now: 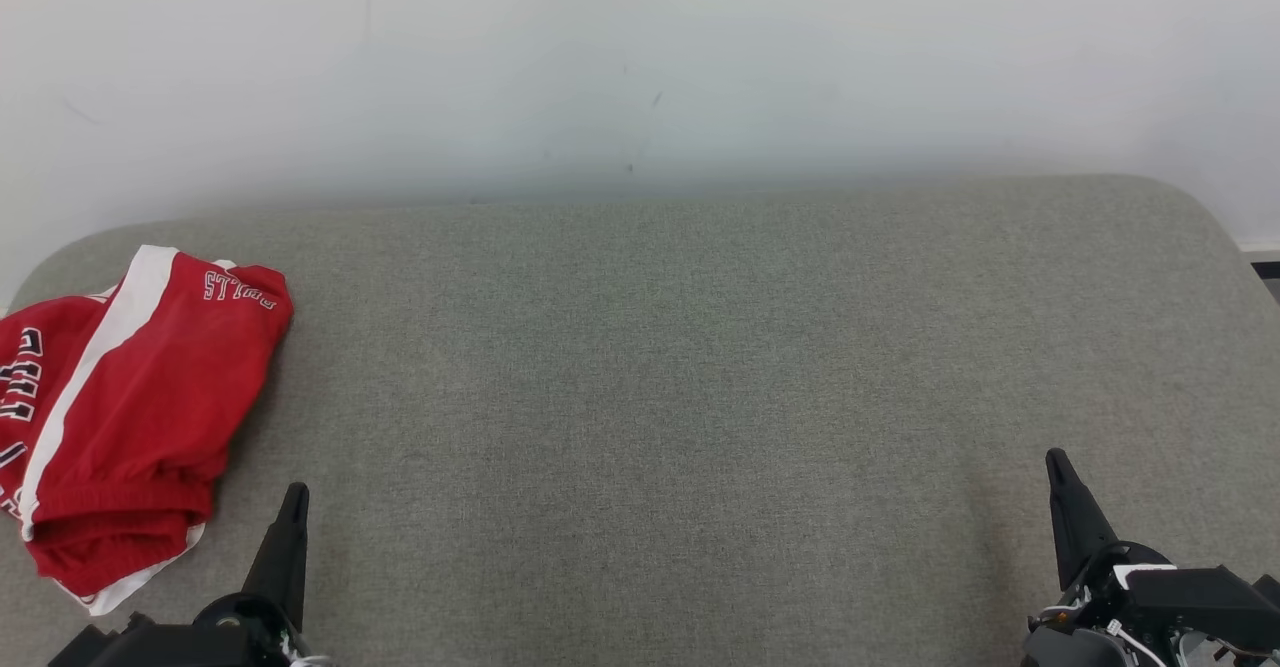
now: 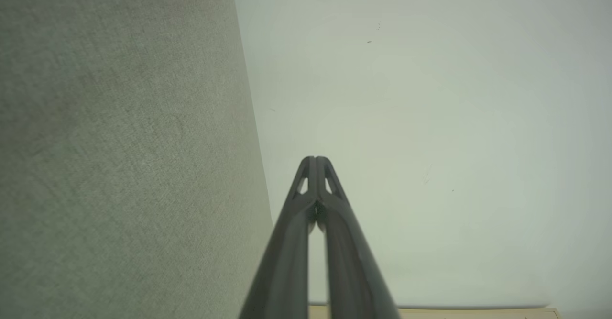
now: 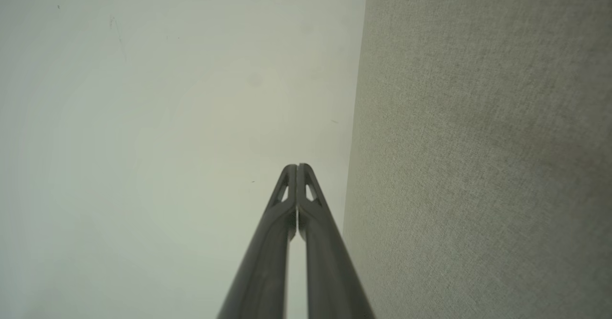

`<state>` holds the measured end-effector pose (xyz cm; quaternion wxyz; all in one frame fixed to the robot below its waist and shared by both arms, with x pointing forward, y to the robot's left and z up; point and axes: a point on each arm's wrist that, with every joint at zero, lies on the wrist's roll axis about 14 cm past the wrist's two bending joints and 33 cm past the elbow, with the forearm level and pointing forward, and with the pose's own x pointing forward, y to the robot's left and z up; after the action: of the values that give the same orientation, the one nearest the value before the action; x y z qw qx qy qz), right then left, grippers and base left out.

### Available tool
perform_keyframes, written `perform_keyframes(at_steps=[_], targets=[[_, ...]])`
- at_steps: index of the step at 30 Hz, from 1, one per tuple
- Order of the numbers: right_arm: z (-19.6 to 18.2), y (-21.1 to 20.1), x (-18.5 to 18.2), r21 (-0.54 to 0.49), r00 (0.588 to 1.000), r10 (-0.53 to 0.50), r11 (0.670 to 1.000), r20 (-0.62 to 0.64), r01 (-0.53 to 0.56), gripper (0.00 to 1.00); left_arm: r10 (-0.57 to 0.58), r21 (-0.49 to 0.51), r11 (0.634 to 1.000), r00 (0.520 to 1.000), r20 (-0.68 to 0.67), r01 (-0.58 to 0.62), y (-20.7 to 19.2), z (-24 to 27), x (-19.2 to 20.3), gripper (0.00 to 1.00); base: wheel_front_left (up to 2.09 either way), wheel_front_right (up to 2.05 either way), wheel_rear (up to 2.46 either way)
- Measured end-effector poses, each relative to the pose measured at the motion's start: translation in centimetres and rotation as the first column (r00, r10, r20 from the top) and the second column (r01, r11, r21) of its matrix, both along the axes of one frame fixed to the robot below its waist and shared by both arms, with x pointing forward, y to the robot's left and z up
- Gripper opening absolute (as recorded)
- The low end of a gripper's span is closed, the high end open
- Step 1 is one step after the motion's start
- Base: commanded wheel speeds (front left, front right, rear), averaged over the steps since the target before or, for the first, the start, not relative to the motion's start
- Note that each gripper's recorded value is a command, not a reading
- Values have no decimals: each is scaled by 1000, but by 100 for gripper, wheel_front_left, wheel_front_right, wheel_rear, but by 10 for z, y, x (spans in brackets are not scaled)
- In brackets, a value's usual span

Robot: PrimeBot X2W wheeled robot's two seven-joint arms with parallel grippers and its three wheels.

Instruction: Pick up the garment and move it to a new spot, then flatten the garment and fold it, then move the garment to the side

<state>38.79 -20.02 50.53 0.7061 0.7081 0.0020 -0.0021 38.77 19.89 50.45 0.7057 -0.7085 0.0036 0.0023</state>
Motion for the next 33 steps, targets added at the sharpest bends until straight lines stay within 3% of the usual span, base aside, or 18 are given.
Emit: perform_keyframes(at_steps=[15, 16, 23, 33], targets=[[0, 0, 0, 0, 1000, 0, 1000, 0, 0, 0, 0, 0, 1000, 1000, 0, 0, 0, 0, 0, 0, 0, 0, 0], [0, 0, 0, 0, 1000, 0, 1000, 0, 0, 100, 0, 0, 1000, 1000, 0, 0, 0, 0, 0, 100, 0, 0, 0], [-35, 1, -16, 10, 994, -3, 1000, -105, 4, 100, 2, -16, 1000, 995, -104, -4, -3, -35, -16, 100, 0, 0, 0], [-30, 10, -17, -34, 996, -3, 999, -90, 0, 100, 29, 23, 999, 994, -108, -26, -3, -36, -20, 100, 0, 0, 0]])
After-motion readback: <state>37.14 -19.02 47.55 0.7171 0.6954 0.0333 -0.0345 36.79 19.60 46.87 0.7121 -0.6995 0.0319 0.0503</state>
